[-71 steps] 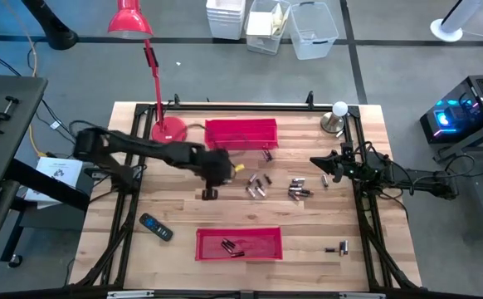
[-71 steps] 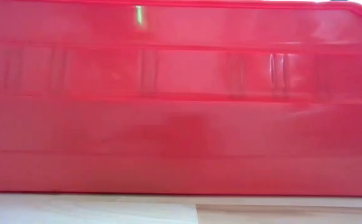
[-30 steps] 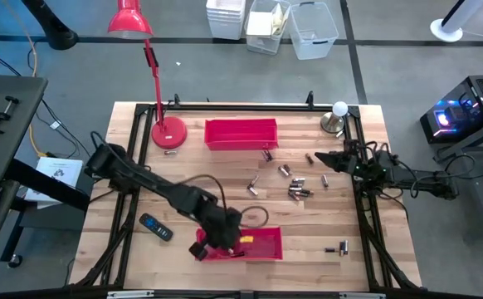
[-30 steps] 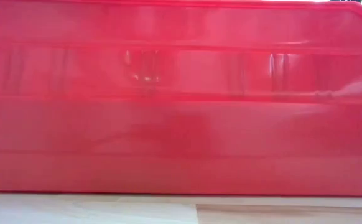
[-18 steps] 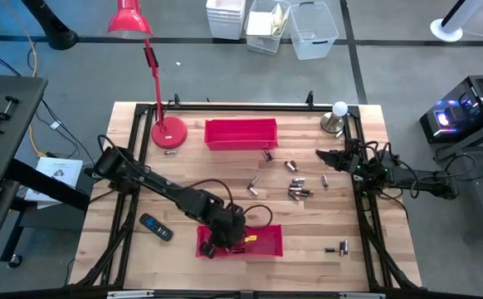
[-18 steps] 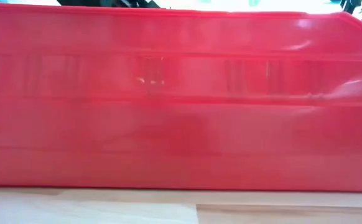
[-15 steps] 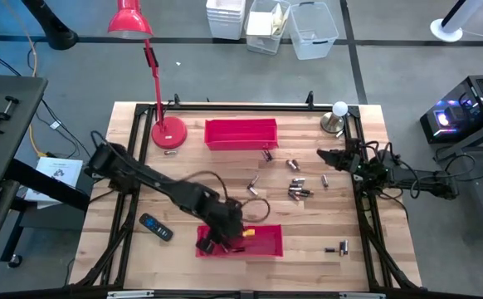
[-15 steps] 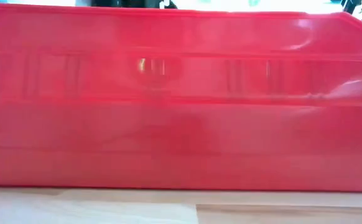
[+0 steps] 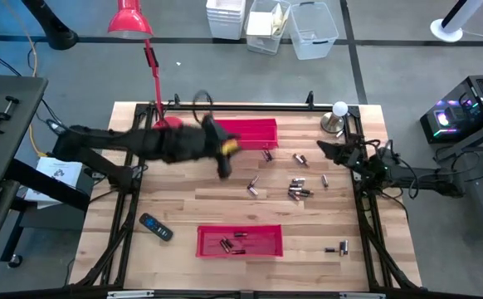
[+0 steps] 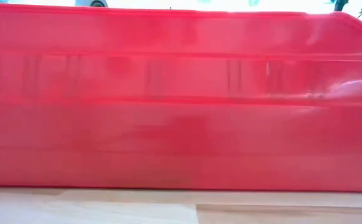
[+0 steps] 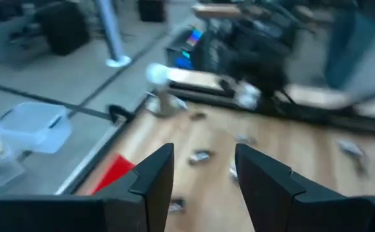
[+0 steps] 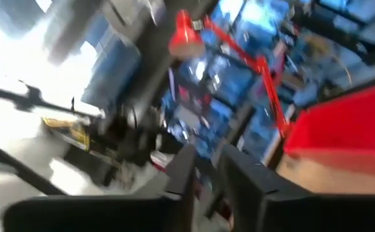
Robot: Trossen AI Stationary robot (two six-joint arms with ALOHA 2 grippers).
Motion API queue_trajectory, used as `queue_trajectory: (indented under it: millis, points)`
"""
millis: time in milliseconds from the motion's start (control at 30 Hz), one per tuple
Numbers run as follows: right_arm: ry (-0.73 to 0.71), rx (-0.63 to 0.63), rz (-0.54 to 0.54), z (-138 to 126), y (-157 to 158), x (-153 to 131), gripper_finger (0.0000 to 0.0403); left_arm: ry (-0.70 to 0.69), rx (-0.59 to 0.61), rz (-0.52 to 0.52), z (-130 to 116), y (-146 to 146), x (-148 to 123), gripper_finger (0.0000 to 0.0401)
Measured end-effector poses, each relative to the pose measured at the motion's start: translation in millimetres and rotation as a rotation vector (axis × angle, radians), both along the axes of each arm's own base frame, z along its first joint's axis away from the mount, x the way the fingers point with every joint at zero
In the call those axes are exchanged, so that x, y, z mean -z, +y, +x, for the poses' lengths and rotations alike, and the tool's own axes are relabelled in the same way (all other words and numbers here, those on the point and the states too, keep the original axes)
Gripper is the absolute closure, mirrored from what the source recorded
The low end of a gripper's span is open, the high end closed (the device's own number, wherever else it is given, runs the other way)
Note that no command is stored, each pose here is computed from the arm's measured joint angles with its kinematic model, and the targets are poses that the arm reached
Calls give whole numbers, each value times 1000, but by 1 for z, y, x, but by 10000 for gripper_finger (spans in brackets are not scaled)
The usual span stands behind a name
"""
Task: Sort batteries
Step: Put the brown battery into the bottom red bin
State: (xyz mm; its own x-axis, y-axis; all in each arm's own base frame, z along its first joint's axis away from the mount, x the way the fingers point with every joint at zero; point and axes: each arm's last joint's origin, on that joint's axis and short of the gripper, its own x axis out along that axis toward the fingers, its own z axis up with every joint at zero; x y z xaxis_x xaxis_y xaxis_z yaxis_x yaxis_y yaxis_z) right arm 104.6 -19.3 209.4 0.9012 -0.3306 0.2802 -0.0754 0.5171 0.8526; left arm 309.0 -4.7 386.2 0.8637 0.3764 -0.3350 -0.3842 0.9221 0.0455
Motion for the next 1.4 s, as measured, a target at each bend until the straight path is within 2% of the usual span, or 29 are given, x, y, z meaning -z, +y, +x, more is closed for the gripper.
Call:
queue_trajectory:
  millis: [133, 300, 400, 533, 633, 733, 800, 867, 1067, 1167, 1400]
  points:
    - [196, -59, -84, 21, -2, -21, 256, -89, -12, -103, 2, 40, 14, 245]
    - [734, -118, -287, 58, -9, -42, 197, -128, 39, -316, -1, 70, 53, 245]
    - [1018, -194, -340, 78, -16, -46, 187, -150, 52, -430, -9, 67, 81, 245]
    - [1219, -497, -357, 95, -12, -42, 188, -213, 69, -493, -28, 52, 111, 245]
    - [1339, -647, -318, 93, 0, -32, 194, -210, 17, -492, -48, 50, 132, 245]
    - [1521, -678, -260, 79, 14, -19, 199, -193, -31, -489, -66, 53, 149, 245]
    - [1587, -649, -246, 71, 21, -11, 201, -179, -42, -476, -75, 56, 156, 245]
    - [1620, -647, -289, 66, 27, -4, 201, -155, -53, -450, -81, 60, 163, 245]
    - [1674, -719, -555, 72, 42, 18, 202, -99, -38, -359, -83, 69, 170, 245]
    - [1732, -725, -646, 80, 45, 29, 202, -68, -42, -339, -83, 72, 174, 245]
    - [1841, -791, -707, 97, 47, 60, 202, -31, -70, -345, -83, 76, 180, 245]
